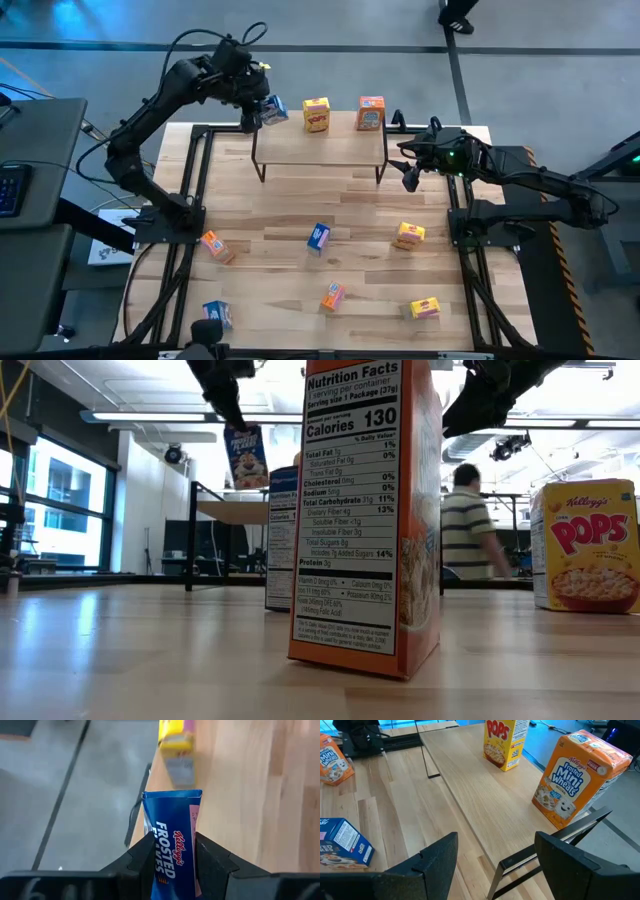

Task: Stack cereal on shelf
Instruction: Put the top blue cereal box on the shelf

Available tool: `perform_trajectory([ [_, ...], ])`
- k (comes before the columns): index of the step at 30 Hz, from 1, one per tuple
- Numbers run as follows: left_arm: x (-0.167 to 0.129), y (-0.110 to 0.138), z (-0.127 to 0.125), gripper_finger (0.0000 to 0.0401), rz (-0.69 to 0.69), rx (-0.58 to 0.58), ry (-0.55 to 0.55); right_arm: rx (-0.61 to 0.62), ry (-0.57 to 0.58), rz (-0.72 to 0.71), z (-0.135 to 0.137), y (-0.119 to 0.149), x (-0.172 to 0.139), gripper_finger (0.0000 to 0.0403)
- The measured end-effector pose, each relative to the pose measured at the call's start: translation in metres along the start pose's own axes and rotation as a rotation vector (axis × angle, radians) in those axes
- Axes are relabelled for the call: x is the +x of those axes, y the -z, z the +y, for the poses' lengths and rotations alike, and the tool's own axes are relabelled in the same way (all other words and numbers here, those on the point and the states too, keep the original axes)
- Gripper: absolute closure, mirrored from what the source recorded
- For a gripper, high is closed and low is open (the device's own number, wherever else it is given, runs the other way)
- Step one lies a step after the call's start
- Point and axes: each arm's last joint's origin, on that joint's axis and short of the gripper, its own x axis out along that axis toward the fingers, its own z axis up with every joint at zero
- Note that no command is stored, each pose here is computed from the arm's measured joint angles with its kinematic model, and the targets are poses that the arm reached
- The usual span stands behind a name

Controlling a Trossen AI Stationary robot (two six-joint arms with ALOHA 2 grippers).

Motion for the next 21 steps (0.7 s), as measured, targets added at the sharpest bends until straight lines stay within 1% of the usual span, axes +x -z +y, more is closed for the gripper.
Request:
perform_trajectory([
  [4,0.012,0.001,0.009,0.0293,0.034,0.043,0.019,0.000,0.000,0.000,0.000,0.000,0.000,0.0146],
  [8,0.018,0.001,0.013,0.0293,0.034,0.067,0.053,0.000,0.000,0.000,0.000,0.000,0.000,0.0146],
  [15,0.030,0.001,0.014,0.0293,0.065,0.176,0.125,0.000,0.000,0.000,0.000,0.000,0.000,0.0146],
  [21,0.035,0.002,0.016,0.0293,0.068,0.213,0.137,0.000,0.000,0.000,0.000,0.000,0.000,0.0146],
])
